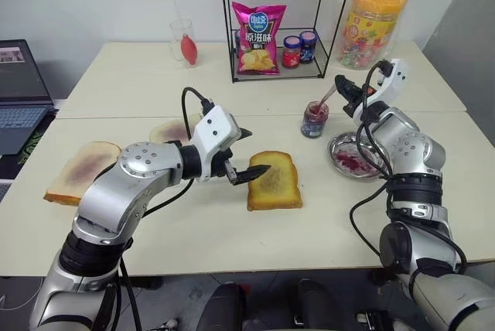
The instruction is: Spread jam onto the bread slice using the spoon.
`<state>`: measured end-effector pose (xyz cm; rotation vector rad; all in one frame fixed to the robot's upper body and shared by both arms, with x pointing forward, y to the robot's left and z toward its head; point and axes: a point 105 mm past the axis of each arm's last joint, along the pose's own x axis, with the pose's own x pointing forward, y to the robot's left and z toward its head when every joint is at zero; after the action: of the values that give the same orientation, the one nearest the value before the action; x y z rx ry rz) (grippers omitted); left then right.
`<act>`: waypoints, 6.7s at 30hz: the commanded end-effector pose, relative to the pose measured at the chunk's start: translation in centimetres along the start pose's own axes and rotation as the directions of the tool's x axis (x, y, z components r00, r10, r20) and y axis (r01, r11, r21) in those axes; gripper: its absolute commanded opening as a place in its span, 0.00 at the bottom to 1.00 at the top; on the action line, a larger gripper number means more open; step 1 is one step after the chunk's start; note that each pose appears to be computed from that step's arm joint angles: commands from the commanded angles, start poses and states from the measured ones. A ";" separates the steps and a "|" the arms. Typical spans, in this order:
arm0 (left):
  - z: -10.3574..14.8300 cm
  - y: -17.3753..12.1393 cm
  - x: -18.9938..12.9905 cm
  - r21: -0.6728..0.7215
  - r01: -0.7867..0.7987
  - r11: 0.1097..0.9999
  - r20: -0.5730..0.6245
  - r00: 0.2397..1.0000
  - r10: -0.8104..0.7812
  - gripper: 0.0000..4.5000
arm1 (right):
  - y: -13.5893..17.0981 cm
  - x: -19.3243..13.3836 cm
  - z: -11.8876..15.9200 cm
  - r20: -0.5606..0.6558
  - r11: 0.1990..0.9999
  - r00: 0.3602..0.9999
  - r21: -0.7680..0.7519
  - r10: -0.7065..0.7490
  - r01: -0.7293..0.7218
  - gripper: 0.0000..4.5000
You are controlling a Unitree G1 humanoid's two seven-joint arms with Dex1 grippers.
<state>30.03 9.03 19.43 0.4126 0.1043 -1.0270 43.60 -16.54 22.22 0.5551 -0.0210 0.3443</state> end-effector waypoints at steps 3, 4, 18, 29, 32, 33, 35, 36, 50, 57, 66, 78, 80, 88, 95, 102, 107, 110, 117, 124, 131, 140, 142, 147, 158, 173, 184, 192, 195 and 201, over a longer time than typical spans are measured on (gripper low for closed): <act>0.8 0.2 -0.1 0.049 -0.009 0.999 0.025 1.000 0.008 1.00 | 1.9 0.0 3.0 0.090 0.998 0.994 0.013 0.059 -0.061 0.01; 0.7 0.2 -0.1 0.049 -0.008 0.999 0.026 1.000 0.007 1.00 | 1.9 0.0 3.0 0.092 0.998 0.994 0.017 0.060 -0.061 0.01; 1.0 0.1 0.0 0.052 -0.006 0.999 0.033 0.999 0.004 1.00 | 1.3 -0.2 3.0 0.088 0.998 0.995 0.042 0.040 -0.044 0.01; 1.9 0.2 0.0 0.049 -0.021 0.999 0.065 0.998 0.018 1.00 | -0.2 -0.7 3.6 0.101 0.994 0.995 0.107 -0.006 -0.005 0.01; 2.5 0.4 0.0 0.040 -0.028 0.999 0.093 0.995 0.024 1.00 | -0.6 -1.0 4.0 0.105 0.993 0.994 0.118 -0.013 0.000 0.01; 2.6 0.6 0.0 0.041 -0.036 0.998 0.094 0.995 0.032 1.00 | -0.7 -1.1 3.9 0.100 0.993 0.995 0.120 -0.012 0.000 0.01; 2.6 0.8 -0.1 0.042 -0.045 0.998 0.093 0.995 0.041 1.00 | -0.8 -1.2 3.7 0.091 0.993 0.996 0.117 -0.014 0.003 0.01; 2.6 0.9 -0.1 0.042 -0.046 0.998 0.092 0.995 0.042 1.00 | -0.8 -1.2 3.5 0.088 0.994 0.996 0.112 -0.016 0.006 0.01; 1.6 1.0 -0.5 0.041 -0.043 0.998 0.079 0.996 0.039 1.00 | 3.5 -0.3 2.5 0.079 0.959 0.991 -0.271 0.111 -0.086 0.01; 1.4 1.0 -0.6 0.045 -0.043 0.998 0.070 0.997 0.039 1.00 | 2.9 0.1 0.0 0.018 0.874 0.995 -0.481 0.095 -0.074 0.01; 1.7 0.9 -0.5 0.044 -0.038 0.998 0.074 0.997 0.035 1.00 | 2.5 0.2 -0.7 -0.001 0.816 0.996 -0.573 0.092 -0.076 0.01; 1.6 0.9 -0.4 0.049 -0.038 0.998 0.072 0.997 0.035 1.00 | 1.6 1.3 -2.6 -0.060 0.854 0.998 -0.517 0.024 -0.052 0.01; 1.6 0.9 -0.4 0.050 -0.040 0.998 0.072 0.997 0.036 1.00 | 1.8 1.4 -2.8 -0.068 0.878 0.997 -0.477 0.020 -0.050 0.01; 1.6 0.9 -0.4 0.049 -0.041 0.998 0.074 0.997 0.038 1.00 | 2.1 1.5 -2.6 -0.076 0.949 0.997 -0.314 0.005 -0.029 0.01; 1.8 0.8 -0.3 0.050 -0.040 0.998 0.079 0.996 0.036 1.00 | 1.9 1.5 -1.4 -0.048 0.989 0.999 -0.147 -0.017 0.009 0.01; 1.9 0.8 -0.1 0.050 -0.040 0.998 0.081 0.996 0.036 1.00 | 2.0 1.4 -0.3 -0.024 1.000 1.000 -0.024 -0.011 0.011 0.01; 1.9 0.9 -0.1 0.050 -0.039 0.998 0.081 0.996 0.035 1.00 | 2.1 1.4 0.2 -0.011 1.000 1.000 0.025 -0.015 0.015 0.01; 1.8 0.9 -0.1 0.049 -0.040 0.998 0.080 0.996 0.036 1.00 | 2.0 1.4 0.5 -0.002 0.999 1.000 0.049 -0.018 0.018 0.01; 1.8 0.9 -0.2 0.049 -0.042 0.998 0.078 0.996 0.038 1.00 | 1.9 1.4 1.0 0.008 0.998 1.000 0.054 -0.025 0.024 0.01; 1.9 0.9 -0.1 0.053 -0.041 0.998 0.078 0.996 0.037 1.00 | 1.6 1.2 1.7 0.024 0.998 0.999 0.046 -0.033 0.032 0.01; 2.1 0.9 -0.1 0.058 -0.038 0.998 0.078 0.996 0.033 1.00 | 1.3 0.9 1.9 0.029 0.999 0.999 -0.003 -0.038 0.038 0.01; 1.9 1.0 -0.2 0.057 -0.037 0.998 0.074 0.997 0.033 1.00 | 1.5 0.9 1.9 0.033 0.996 0.999 -0.089 -0.022 0.025 0.01; 1.8 1.0 -0.2 0.056 -0.036 0.998 0.073 0.997 0.032 1.00 | 1.5 0.9 1.9 0.036 0.995 0.999 -0.096 -0.022 0.025 0.01; 1.6 0.9 -0.2 0.056 -0.035 0.998 0.073 0.997 0.030 1.00 | 1.6 1.0 2.0 0.040 0.996 0.999 -0.090 -0.020 0.023 0.01; 1.6 0.9 -0.2 0.058 -0.033 0.998 0.074 0.997 0.028 1.00 | 1.2 1.0 2.1 0.042 0.998 0.998 0.053 -0.043 0.041 0.01; 1.9 0.9 -0.2 0.064 -0.034 0.997 0.078 0.997 0.029 1.00 | 1.1 0.8 2.2 0.032 0.993 0.999 0.115 -0.043 0.039 0.01; 2.4 1.1 0.0 0.069 -0.044 0.997 0.095 0.995 0.038 1.00 | 0.7 0.5 3.0 0.046 0.988 0.998 0.150 -0.048 0.041 0.01; 2.8 1.4 0.1 0.070 -0.055 0.996 0.106 0.993 0.047 1.00 | 0.4 0.1 3.2 0.045 0.986 0.998 0.158 -0.055 0.047 0.01; 2.8 1.5 0.1 0.071 -0.057 0.996 0.107 0.993 0.050 1.00 | 0.3 0.0 3.2 0.044 0.986 0.997 0.157 -0.056 0.048 0.01; 2.9 1.6 0.1 0.073 -0.058 0.996 0.109 0.993 0.050 1.00 | 0.1 -0.2 3.3 0.047 0.986 0.997 0.158 -0.062 0.054 0.01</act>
<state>31.15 8.70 21.22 0.4079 0.0153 -1.0029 44.10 -17.61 22.78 0.7111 0.0522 0.2575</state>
